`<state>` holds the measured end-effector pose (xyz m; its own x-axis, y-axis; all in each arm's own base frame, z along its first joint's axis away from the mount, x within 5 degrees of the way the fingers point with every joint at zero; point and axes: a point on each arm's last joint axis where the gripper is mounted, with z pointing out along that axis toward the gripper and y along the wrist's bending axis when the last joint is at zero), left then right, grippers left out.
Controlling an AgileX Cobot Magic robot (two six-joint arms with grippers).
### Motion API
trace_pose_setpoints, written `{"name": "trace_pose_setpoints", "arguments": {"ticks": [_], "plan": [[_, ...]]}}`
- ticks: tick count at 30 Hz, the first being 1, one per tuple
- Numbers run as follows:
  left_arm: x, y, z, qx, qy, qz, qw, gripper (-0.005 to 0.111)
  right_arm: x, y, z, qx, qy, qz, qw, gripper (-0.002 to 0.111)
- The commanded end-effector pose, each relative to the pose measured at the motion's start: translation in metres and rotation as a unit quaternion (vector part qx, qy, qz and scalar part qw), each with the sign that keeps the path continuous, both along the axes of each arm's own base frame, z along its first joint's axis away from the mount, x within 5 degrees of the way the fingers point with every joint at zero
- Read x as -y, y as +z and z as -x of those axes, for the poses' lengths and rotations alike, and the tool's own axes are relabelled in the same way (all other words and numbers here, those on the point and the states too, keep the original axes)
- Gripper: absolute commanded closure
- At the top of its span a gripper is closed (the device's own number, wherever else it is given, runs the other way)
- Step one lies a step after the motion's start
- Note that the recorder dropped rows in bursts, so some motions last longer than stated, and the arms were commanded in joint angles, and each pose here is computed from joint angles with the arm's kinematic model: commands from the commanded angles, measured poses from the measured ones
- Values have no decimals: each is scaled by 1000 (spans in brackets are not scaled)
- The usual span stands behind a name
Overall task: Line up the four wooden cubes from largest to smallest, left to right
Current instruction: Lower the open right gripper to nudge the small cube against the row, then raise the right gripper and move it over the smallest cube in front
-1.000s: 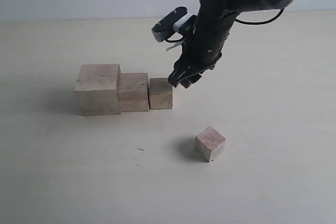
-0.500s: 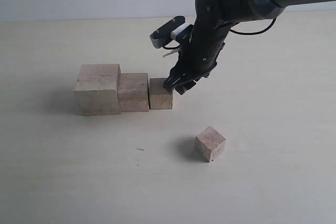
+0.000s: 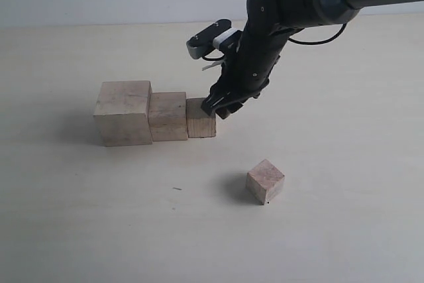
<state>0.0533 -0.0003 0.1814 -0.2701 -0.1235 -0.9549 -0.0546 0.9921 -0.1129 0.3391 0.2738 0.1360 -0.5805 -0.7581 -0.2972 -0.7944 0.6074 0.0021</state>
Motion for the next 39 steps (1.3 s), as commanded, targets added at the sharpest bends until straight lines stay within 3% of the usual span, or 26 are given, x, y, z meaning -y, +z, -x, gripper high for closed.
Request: {"name": "trace_pose_setpoints", "arguments": {"ticks": [1, 8, 15, 22, 34, 39], "plan": [[0, 0, 0, 5, -3, -1, 1000, 107, -1, 2, -1, 7, 1, -8, 1000, 57], [0, 0, 0, 5, -3, -1, 1000, 107, 2, 7, 1, 6, 11, 8, 1000, 57], [0, 0, 0, 5, -3, -1, 1000, 107, 12, 47, 11, 6, 5, 17, 1000, 57], [0, 0, 0, 5, -3, -1, 1000, 107, 32, 81, 39, -89, -33, 71, 993, 57], [0, 0, 0, 5, -3, -1, 1000, 107, 45, 67, 72, -190, -61, 78, 977, 57], [0, 0, 0, 5, -3, -1, 1000, 107, 49, 62, 82, -180, -75, 46, 980, 57]]}}
